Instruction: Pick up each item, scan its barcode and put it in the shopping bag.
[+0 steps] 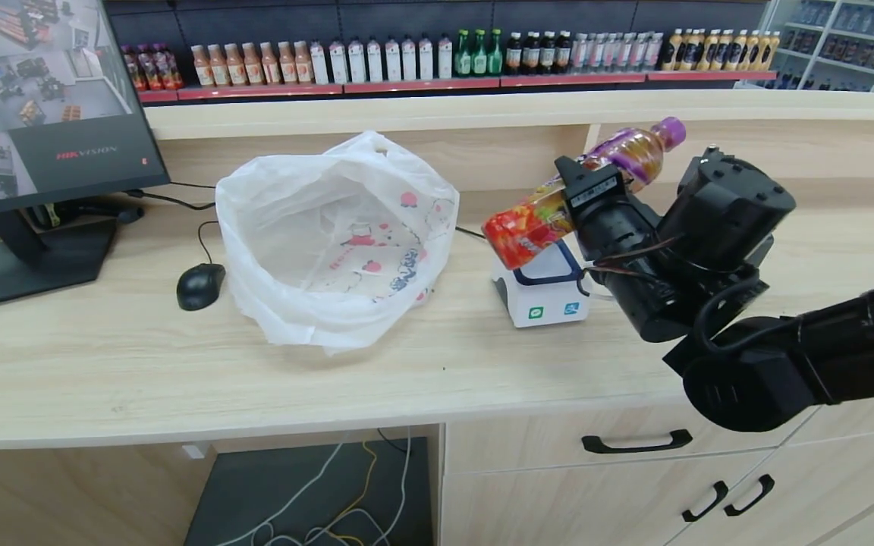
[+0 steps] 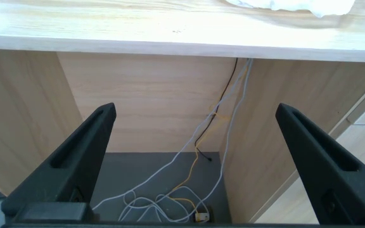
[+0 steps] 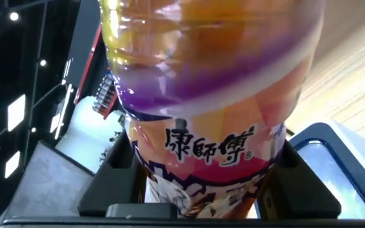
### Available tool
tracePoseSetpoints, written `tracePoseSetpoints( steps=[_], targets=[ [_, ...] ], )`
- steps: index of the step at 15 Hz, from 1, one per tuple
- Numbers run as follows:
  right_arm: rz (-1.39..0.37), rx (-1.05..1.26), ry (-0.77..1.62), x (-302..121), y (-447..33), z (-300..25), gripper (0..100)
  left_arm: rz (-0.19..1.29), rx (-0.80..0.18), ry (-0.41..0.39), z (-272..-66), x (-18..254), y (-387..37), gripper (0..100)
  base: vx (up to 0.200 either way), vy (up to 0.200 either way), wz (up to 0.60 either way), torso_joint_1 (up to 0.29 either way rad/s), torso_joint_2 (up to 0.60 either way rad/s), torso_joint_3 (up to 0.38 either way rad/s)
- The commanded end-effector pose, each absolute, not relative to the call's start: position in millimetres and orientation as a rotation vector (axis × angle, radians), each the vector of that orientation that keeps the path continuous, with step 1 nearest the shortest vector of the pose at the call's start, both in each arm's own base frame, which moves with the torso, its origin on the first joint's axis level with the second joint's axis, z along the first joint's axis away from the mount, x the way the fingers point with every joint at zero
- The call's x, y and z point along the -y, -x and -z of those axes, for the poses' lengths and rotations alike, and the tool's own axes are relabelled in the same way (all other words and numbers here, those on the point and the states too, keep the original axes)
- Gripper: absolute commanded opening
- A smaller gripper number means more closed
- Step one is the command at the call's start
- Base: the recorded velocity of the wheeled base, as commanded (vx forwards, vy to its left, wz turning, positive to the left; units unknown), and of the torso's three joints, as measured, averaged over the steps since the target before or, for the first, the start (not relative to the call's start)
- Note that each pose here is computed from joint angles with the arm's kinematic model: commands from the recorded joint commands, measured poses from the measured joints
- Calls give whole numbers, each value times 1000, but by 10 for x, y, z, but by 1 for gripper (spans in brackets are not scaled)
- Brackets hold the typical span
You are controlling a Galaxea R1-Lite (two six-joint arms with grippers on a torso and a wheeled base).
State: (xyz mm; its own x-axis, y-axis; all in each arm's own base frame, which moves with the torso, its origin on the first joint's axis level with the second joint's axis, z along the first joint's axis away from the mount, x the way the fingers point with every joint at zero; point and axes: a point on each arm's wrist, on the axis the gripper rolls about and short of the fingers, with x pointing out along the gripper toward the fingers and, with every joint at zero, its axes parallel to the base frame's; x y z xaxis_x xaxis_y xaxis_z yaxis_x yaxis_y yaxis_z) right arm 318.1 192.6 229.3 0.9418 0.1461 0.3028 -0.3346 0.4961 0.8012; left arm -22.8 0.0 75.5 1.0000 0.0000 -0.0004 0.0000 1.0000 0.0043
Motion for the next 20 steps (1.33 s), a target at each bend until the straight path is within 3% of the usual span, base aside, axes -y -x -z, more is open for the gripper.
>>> tracePoseSetpoints(
  steps=[1,20],
  targets=[
    [-275,195,-1018,-1936,-3306,-2196,0,0,0,-5,-755,0,228,100,0,0,0,0,0,0],
    [-238,186,-1115,-1793,-3410,-2180,0,0,0,-5,-755,0,228,100,0,0,0,0,0,0]
  ],
)
